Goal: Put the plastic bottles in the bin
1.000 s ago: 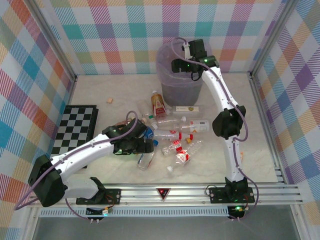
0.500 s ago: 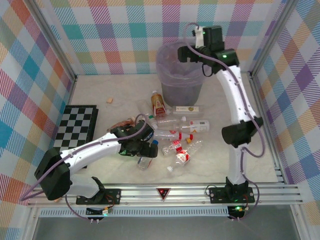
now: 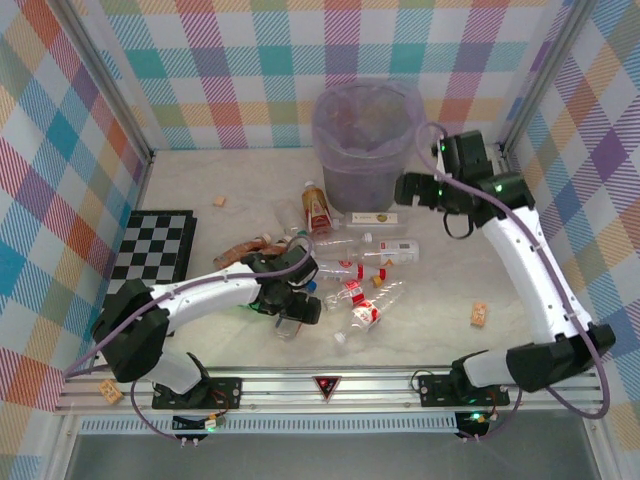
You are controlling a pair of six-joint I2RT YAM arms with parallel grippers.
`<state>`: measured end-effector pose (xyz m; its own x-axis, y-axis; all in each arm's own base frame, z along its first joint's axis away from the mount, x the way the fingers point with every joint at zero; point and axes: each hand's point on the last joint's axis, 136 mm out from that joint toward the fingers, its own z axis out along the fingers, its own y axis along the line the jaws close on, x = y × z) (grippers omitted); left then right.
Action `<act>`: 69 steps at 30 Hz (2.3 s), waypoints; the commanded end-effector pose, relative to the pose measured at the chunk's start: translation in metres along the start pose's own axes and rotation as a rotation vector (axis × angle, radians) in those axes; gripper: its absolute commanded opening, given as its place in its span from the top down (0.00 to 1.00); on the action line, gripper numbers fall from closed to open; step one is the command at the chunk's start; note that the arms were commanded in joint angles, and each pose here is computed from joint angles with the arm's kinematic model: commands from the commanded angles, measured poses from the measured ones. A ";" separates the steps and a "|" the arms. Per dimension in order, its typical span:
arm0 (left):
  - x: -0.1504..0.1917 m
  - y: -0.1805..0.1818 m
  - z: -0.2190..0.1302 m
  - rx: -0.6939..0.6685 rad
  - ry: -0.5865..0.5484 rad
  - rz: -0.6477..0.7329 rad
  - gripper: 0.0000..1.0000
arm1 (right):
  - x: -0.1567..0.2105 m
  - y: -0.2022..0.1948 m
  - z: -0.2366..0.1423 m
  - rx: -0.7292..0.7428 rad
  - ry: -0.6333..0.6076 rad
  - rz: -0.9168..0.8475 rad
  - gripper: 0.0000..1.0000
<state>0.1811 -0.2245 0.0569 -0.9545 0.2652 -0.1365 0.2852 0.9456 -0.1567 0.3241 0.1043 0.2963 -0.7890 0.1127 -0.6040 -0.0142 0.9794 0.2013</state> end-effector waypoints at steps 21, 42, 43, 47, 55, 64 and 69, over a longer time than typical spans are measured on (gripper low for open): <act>-0.016 -0.011 -0.015 -0.051 -0.023 0.073 0.46 | 0.081 0.033 0.018 -0.338 0.144 0.160 0.00; -0.111 -0.131 -0.166 0.548 -0.505 0.245 0.46 | 0.059 0.154 0.011 -0.920 0.264 0.120 0.09; -0.113 -0.132 -0.167 0.551 -0.511 0.246 0.46 | 0.060 0.155 0.012 -0.932 0.271 0.123 0.10; -0.120 -0.137 -0.169 0.570 -0.522 0.241 0.46 | 0.066 0.158 0.016 -0.938 0.296 0.130 0.15; -0.137 -0.135 -0.187 0.629 -0.602 0.193 0.46 | 0.071 0.158 0.027 -0.932 0.337 0.148 0.19; -0.147 -0.132 -0.194 0.639 -0.646 0.181 0.46 | 0.058 0.164 0.029 -0.932 0.328 0.147 0.38; -0.148 -0.122 -0.193 0.604 -0.659 0.160 0.40 | 0.047 0.162 0.029 -0.888 0.295 0.138 0.45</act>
<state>0.2628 -0.3417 0.2550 -0.7654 0.1064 -0.6347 0.5433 0.6356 -0.5485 0.2979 0.2743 0.2782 -0.9441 0.0473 -0.3261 -0.2761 0.4267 0.8612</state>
